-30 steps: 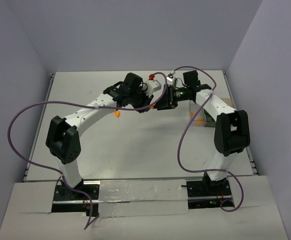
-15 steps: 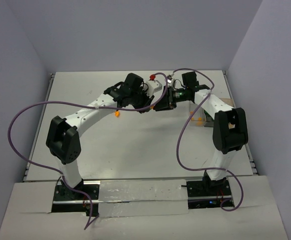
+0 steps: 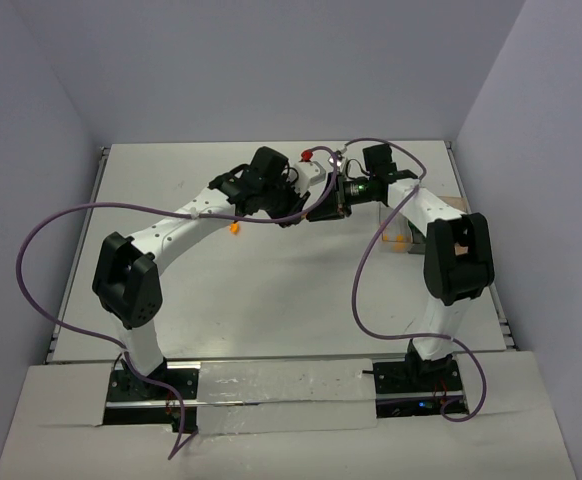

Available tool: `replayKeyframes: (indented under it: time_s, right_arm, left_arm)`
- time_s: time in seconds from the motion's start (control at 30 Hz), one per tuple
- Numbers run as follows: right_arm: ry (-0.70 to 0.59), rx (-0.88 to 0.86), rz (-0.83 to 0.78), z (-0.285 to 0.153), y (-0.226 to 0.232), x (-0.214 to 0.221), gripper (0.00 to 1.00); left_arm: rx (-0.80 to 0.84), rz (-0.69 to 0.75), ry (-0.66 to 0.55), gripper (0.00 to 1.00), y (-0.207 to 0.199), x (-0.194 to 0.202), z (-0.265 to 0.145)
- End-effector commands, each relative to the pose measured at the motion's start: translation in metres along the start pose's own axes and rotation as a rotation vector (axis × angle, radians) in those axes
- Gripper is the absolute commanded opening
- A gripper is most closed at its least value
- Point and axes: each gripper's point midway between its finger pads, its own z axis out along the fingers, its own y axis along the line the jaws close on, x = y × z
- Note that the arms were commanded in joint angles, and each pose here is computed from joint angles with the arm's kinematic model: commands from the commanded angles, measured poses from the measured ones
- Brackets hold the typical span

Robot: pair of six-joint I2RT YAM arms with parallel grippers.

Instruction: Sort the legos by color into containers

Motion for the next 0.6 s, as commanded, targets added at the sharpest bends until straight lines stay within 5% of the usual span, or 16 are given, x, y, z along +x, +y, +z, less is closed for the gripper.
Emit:
replayKeyframes:
  time_s: [0.0,0.1,0.57]
  right_arm:
    - [0.000,-0.061,-0.038,0.002,0.015,-0.006,0.13]
    - [0.007,-0.116,-0.039,0.001,0.023,-0.003,0.01]
    - [-0.034,-0.302,0.046,-0.009,0.046,-0.004,0.00]
  left_arm:
    - [-0.004,0.033,-0.103,0.00,-0.005,-0.038,-0.018]
    - [0.001,0.030,-0.086,0.00,-0.004,-0.035,-0.015]
    - [-0.016,0.039,-0.077,0.00,-0.002,-0.030,-0.013]
